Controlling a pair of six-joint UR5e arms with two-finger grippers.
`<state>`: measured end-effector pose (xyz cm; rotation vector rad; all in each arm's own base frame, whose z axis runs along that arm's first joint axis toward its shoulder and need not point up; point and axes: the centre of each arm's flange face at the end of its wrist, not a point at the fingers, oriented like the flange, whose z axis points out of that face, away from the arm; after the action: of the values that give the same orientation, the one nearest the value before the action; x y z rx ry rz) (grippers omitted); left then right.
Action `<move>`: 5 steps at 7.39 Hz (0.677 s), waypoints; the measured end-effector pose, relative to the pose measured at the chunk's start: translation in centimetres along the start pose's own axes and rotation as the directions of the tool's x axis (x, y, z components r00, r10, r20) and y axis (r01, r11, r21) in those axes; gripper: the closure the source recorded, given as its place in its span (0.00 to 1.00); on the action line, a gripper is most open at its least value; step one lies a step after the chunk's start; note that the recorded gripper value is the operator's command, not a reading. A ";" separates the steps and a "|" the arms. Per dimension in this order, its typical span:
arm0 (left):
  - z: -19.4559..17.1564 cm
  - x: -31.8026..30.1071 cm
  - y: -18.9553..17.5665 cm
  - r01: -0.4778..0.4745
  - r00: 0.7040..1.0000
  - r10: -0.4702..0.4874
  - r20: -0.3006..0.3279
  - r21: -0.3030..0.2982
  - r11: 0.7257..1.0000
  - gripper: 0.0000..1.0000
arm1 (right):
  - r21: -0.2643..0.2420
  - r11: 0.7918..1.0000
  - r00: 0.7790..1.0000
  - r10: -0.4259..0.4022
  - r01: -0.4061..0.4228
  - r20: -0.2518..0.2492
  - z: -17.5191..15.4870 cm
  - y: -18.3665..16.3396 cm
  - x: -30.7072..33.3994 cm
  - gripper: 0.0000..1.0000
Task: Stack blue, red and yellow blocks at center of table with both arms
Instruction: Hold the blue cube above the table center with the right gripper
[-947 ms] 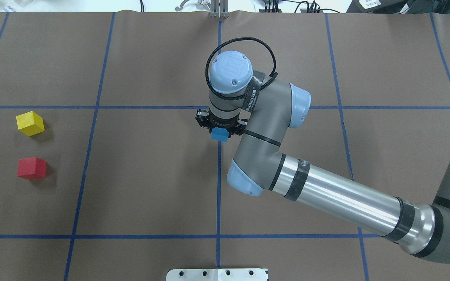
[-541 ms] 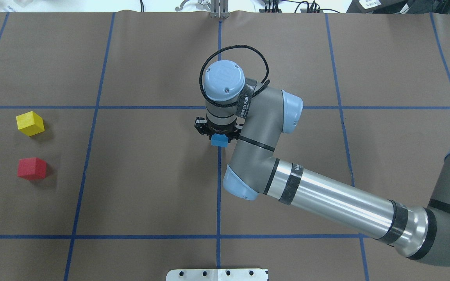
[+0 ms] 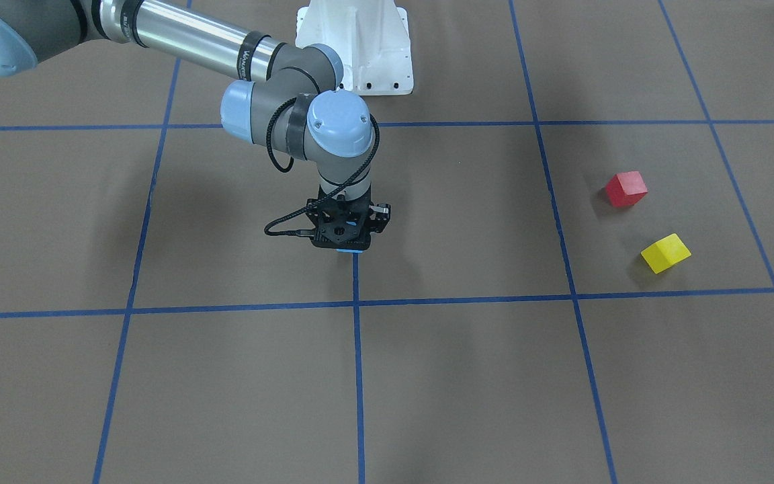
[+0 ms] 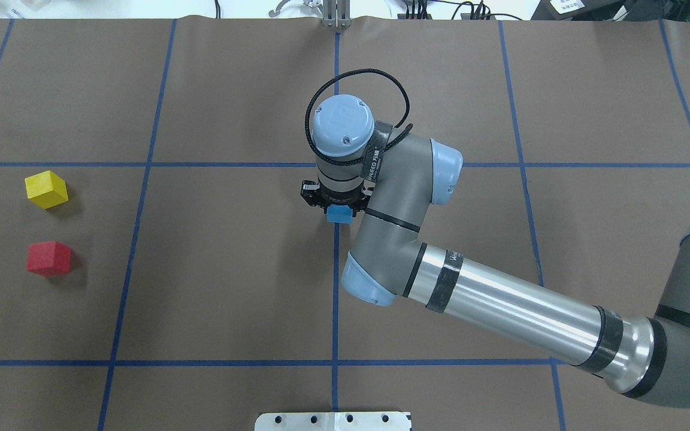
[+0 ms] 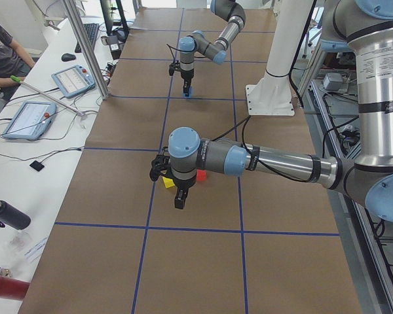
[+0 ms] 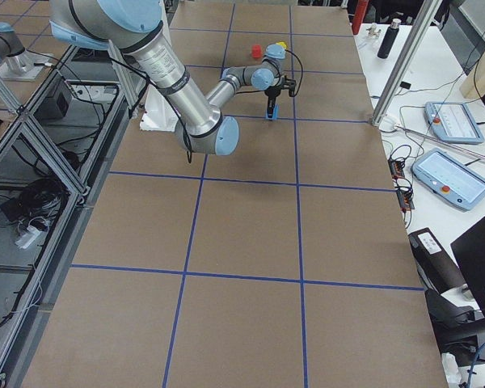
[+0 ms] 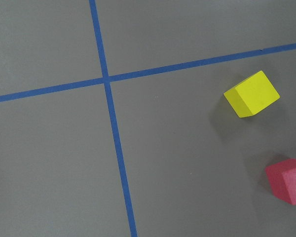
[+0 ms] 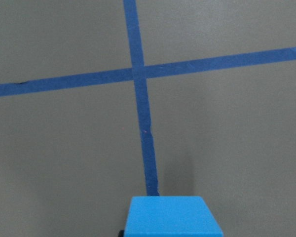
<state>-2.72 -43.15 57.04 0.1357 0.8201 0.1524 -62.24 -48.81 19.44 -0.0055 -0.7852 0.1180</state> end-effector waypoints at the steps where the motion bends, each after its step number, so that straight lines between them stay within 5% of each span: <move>1: 0.0 0.0 0.0 0.000 1.000 0.000 0.000 0.000 1.000 0.00 | 0.007 1.000 1.000 -0.023 0.023 -0.002 0.0 -0.1 0.0 1.00; 5: -0.1 0.1 0.0 0.000 1.000 0.000 -0.001 0.001 1.000 0.00 | 0.012 0.999 0.999 -0.042 0.042 -0.005 0.2 -0.2 0.0 1.00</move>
<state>-2.71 -43.14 56.94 0.1369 0.8210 0.1519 -62.30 -49.01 19.57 0.0223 -0.7795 0.0830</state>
